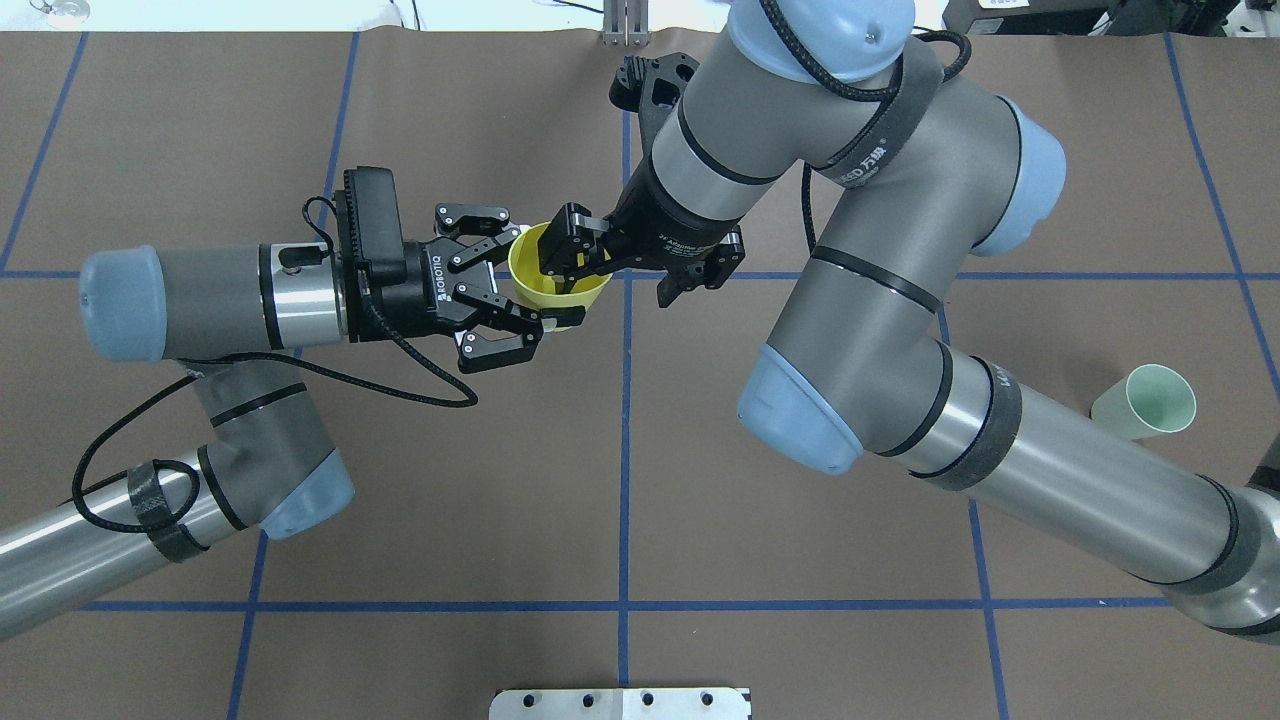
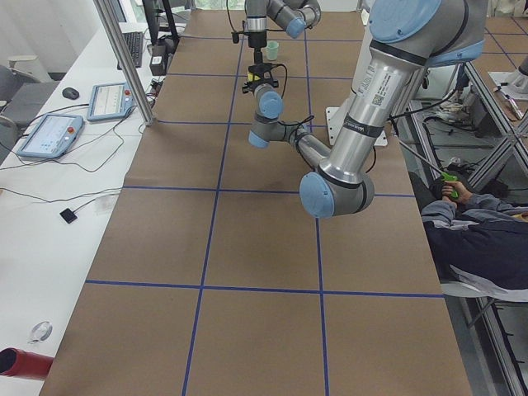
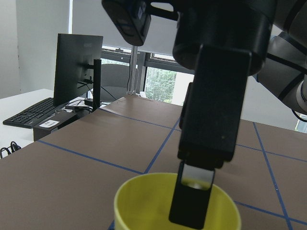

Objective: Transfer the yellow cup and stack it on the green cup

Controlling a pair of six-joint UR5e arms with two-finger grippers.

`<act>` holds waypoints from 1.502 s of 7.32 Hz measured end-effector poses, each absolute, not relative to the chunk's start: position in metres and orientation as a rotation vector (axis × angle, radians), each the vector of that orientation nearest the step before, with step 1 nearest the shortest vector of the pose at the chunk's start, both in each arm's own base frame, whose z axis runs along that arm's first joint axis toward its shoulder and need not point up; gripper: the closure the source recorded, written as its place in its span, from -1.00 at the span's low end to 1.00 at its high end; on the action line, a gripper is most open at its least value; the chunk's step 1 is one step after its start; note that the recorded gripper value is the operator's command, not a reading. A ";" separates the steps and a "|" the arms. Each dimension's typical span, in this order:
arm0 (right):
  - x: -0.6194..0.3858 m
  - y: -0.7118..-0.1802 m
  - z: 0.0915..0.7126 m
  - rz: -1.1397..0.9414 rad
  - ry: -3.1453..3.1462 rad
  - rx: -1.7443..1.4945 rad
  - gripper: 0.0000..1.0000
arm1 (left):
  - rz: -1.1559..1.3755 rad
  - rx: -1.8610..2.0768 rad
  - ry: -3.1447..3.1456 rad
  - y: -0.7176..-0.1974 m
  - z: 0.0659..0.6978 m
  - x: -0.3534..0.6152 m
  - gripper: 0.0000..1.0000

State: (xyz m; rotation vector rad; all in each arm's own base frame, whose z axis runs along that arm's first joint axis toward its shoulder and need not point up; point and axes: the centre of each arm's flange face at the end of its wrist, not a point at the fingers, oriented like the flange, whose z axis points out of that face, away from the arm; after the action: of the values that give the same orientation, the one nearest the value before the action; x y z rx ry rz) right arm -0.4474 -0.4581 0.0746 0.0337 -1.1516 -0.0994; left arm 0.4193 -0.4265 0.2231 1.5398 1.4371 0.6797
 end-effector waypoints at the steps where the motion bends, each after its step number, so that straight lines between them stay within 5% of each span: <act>1: -0.449 -0.457 0.075 -0.108 -1.151 0.037 -0.80 | 0.686 1.545 1.433 -0.426 0.223 0.420 -0.11; 3: -0.449 -0.456 0.074 -0.115 -1.147 0.055 -0.16 | 0.688 1.546 1.430 -0.426 0.224 0.421 -0.17; 6: -0.449 -0.457 0.071 -0.116 -1.146 0.067 -0.12 | 0.689 1.544 1.429 -0.426 0.226 0.421 -0.17; 9: -0.451 -0.457 0.069 -0.117 -1.147 0.069 0.20 | 0.689 1.543 1.429 -0.426 0.228 0.422 -0.18; 10: -0.451 -0.458 0.069 -0.119 -1.146 0.071 0.93 | 0.690 1.542 1.428 -0.427 0.229 0.423 -0.29; 11: -0.451 -0.458 0.069 -0.121 -1.144 0.076 1.00 | 0.690 1.541 1.428 -0.427 0.230 0.423 -0.58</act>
State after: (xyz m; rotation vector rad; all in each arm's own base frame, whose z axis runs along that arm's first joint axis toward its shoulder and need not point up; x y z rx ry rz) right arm -0.4512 -0.4581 0.0686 0.0762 -1.1445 -0.1205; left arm 0.4234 -0.4266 0.2295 1.5415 1.4283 0.6902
